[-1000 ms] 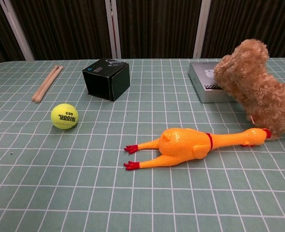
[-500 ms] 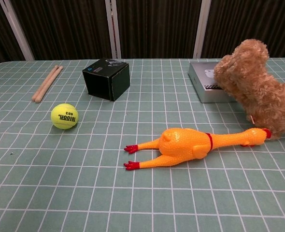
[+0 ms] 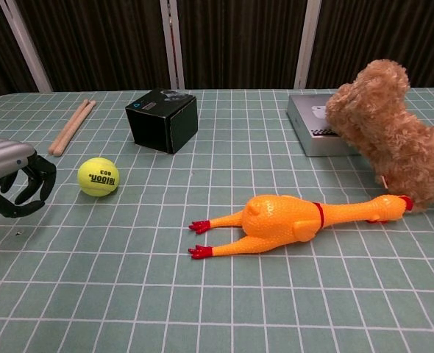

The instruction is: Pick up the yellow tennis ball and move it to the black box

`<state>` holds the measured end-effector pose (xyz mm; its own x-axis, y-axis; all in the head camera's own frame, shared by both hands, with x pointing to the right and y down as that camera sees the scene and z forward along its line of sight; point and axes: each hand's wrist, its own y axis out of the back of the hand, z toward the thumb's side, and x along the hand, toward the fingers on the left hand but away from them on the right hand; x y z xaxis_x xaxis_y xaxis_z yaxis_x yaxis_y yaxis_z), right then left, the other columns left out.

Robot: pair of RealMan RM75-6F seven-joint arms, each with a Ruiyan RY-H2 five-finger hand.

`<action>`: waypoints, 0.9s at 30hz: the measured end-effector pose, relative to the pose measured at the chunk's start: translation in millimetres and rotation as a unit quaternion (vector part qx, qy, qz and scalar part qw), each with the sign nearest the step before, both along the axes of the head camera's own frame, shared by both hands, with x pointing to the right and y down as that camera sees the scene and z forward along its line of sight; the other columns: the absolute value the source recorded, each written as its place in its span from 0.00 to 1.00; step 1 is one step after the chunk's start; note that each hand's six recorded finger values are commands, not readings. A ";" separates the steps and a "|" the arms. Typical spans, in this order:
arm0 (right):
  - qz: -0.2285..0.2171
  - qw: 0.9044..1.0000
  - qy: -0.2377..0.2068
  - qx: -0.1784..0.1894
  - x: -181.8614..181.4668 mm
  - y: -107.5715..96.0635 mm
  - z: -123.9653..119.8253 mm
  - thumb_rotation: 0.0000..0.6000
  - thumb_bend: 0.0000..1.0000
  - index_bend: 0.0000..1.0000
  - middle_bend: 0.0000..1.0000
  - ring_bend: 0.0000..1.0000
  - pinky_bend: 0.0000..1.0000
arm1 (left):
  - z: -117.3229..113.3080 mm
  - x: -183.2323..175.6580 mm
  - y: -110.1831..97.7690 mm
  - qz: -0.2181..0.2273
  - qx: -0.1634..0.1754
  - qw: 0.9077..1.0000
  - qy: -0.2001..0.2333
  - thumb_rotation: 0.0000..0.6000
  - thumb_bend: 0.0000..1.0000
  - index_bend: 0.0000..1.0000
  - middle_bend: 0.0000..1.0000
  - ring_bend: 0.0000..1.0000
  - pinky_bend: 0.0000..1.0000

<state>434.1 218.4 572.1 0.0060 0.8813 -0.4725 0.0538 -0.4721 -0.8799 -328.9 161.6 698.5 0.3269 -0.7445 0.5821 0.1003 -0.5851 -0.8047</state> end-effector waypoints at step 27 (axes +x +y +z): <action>0.017 1.000 -0.008 0.001 11.8 -6.0 -5.1 1.00 0.40 0.00 0.00 0.00 0.00 | 31.3 40.7 -17.2 0.032 -0.029 0.999 0.008 1.00 0.25 0.40 0.66 0.43 0.61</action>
